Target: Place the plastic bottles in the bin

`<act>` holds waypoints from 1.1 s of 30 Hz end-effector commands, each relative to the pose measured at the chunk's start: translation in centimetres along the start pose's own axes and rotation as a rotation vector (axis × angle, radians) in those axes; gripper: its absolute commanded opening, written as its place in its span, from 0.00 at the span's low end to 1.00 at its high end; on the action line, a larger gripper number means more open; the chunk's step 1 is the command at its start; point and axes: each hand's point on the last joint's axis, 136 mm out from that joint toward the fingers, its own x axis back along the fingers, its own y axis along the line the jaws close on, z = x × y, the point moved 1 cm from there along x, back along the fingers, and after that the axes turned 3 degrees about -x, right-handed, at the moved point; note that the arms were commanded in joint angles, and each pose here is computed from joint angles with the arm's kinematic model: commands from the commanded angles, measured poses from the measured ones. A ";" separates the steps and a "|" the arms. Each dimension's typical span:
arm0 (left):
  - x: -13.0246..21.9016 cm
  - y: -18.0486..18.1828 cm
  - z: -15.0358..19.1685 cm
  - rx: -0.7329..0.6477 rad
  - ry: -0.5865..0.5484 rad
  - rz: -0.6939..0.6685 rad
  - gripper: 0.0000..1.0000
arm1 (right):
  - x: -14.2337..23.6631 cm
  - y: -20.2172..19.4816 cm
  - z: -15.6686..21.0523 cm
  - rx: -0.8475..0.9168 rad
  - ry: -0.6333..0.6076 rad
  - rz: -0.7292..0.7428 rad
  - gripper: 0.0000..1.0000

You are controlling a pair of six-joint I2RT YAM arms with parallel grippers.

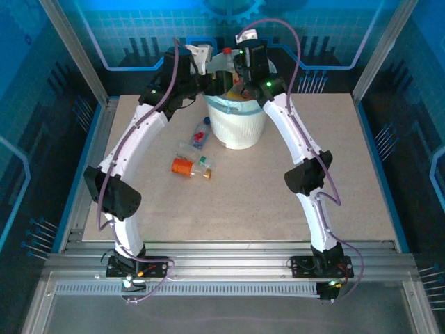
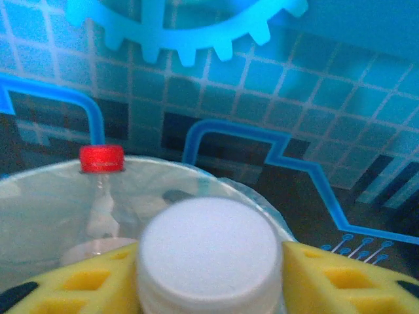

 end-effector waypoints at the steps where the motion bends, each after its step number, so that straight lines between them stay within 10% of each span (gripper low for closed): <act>1: 0.2 -0.6 -0.8 0.014 -0.002 0.037 0.76 | 0.0 -1.4 -0.1 -0.025 0.006 0.034 0.65; 21: -0.6 0.1 0.4 0.028 0.029 0.022 0.76 | -0.2 2.2 3.7 -0.066 0.157 -0.215 0.80; 33: 0.1 0.3 0.2 0.008 0.016 -0.005 0.76 | 3.6 4.1 -0.3 -0.207 0.109 -0.463 0.76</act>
